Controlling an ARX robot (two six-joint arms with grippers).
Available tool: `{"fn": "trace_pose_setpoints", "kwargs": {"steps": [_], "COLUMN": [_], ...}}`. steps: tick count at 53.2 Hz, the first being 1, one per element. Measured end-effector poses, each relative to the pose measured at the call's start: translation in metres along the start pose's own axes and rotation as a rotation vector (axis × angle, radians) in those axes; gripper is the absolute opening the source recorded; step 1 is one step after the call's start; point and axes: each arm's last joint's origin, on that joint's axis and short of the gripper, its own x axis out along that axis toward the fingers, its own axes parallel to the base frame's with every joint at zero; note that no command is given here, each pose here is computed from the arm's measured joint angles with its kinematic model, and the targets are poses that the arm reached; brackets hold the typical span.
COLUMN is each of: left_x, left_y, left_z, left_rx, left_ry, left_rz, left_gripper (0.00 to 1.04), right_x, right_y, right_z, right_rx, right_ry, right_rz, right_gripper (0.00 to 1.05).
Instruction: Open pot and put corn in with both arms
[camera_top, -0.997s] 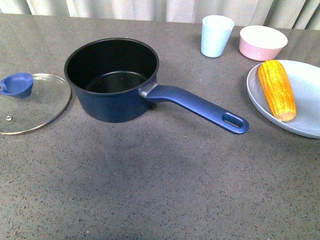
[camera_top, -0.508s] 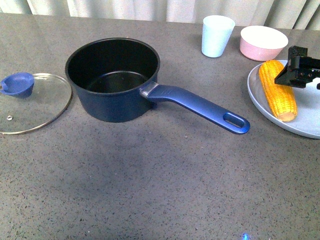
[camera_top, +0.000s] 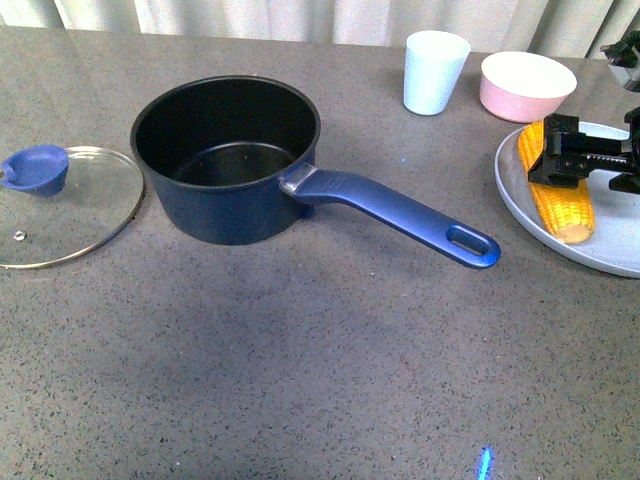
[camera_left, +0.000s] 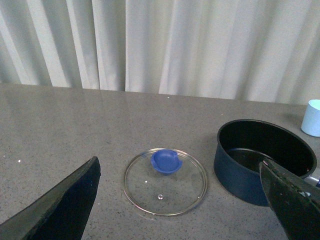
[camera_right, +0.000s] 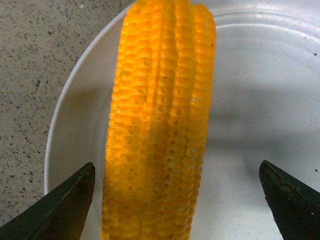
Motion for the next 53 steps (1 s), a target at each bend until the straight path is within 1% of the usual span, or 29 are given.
{"fn": "trace_pose_setpoints", "kwargs": {"steps": [2,6,7,9,13,19,23,27,35,42,47,49,53], "left_x": [0.0,0.0,0.0,0.0,0.0,0.0,0.0,0.0,0.0,0.0,0.0,0.0,0.0], "left_y": [0.0,0.0,0.0,0.0,0.0,0.0,0.0,0.0,0.0,0.0,0.0,0.0,0.0], "left_z": [0.0,0.0,0.0,0.0,0.0,0.0,0.0,0.0,0.0,0.0,0.0,0.0,0.0], "left_rx": [0.0,0.0,0.0,0.0,0.0,0.0,0.0,0.0,0.0,0.0,0.0,0.0,0.0], "left_ry": [0.0,0.0,0.0,0.0,0.0,0.0,0.0,0.0,0.0,0.0,0.0,0.0,0.0], "left_rz": [0.0,0.0,0.0,0.0,0.0,0.0,0.0,0.0,0.0,0.0,0.0,0.0,0.0], "left_gripper": [0.96,0.96,0.96,0.96,0.96,0.96,0.96,0.96,0.96,0.96,0.96,0.96,0.96], "right_x": [0.001,0.005,0.005,0.006,0.007,0.007,0.006,0.004,-0.013,-0.042,-0.066,-0.077,-0.083], "right_y": [0.0,0.0,0.0,0.0,0.001,0.001,-0.001,-0.004,-0.008,-0.005,0.009,0.024,0.049], "right_z": [-0.001,-0.004,-0.004,-0.005,-0.006,-0.006,-0.006,-0.007,-0.009,0.003,0.02,0.028,0.036], "right_rx": [0.001,0.0,-0.001,-0.001,0.002,0.013,0.029,0.045,0.073,0.092,0.069,0.037,-0.014], "right_ry": [0.004,0.017,0.018,0.022,0.022,0.022,0.024,0.025,0.012,-0.053,-0.123,-0.153,-0.166], "right_rz": [-0.001,-0.004,-0.004,-0.002,-0.001,0.006,0.013,0.023,0.064,0.125,0.186,0.232,0.297], "right_gripper": [0.93,0.78,0.76,0.67,0.55,0.41,0.35,0.3,0.24,0.21,0.2,0.2,0.19]}}
